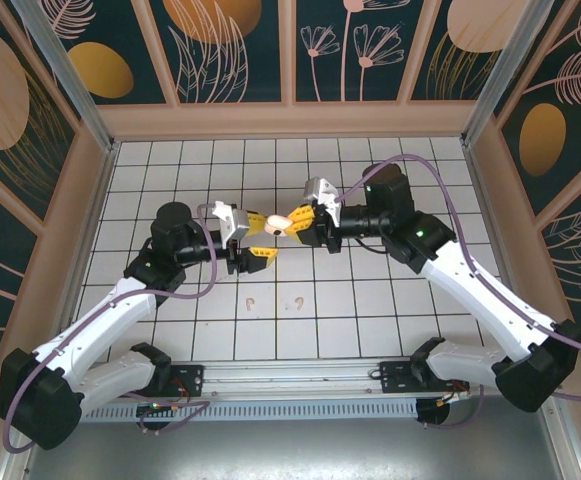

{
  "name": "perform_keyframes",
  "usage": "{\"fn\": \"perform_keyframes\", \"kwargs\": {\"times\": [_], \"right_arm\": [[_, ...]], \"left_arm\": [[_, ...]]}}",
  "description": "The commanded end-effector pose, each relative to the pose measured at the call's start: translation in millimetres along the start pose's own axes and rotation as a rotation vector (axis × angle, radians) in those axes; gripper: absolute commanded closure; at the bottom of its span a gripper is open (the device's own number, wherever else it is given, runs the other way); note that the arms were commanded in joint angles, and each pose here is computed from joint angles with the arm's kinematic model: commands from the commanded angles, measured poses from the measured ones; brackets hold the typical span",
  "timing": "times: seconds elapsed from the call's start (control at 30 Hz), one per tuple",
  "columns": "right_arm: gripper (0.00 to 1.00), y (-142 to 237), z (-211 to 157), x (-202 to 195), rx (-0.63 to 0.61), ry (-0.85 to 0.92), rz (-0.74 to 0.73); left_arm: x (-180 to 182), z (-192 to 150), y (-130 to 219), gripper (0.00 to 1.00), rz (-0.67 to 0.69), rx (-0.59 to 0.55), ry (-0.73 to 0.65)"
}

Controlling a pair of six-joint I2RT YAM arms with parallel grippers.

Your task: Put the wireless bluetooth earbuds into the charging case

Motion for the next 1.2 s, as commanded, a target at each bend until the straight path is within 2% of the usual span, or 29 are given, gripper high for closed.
{"fn": "perform_keyframes", "kwargs": {"times": [0.0, 0.23, 0.37, 0.53, 0.97, 1.07, 1.17], "right_arm": [[0.85, 1.3, -7.7, -1.2, 0.078, 0.094, 0.019], [0.86, -6.7, -12.3, -6.4, 0.099, 0.100, 0.090], [0.85, -10.8, -18.2, -7.1, 0.109, 0.085, 0.109], [0.85, -12.8, -16.9, -6.3, 0.093, 0.086, 0.127], [0.84, -14.4, -14.8, -4.6, 0.062, 0.081, 0.152], [0.65, -15.1, -15.3, -7.7, 0.058, 0.070, 0.126], [0.58, -13.3, -13.6, -14.7, 0.048, 0.048, 0.084]], "left_arm": [[-4.9, 3.3, 3.7, 0.38, -0.006, 0.021, -0.071], [-5.0, 4.8, 1.6, 0.43, -0.026, 0.013, -0.071], [-5.7, 7.6, 2.8, 0.51, -0.021, -0.005, -0.070], [-4.9, 8.7, 1.8, 0.49, -0.024, -0.025, -0.061], [-2.7, 7.3, -0.8, 0.76, -0.030, -0.022, -0.036], [-1.9, 6.5, -0.7, 0.80, -0.026, -0.017, -0.034], [-1.9, 5.7, -0.8, 0.80, -0.025, -0.014, -0.034]]}}
Point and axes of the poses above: each hand's point on the last joint's axis, 136 mm out from that joint toward the fingers, its own y axis back along the fingers, its own x axis along the line the jaws close on, z = x × y, the point moved 5 cm from there along y, back along the fingers, and after that the axes turned 11 degrees about y, right-handed, at the moved point
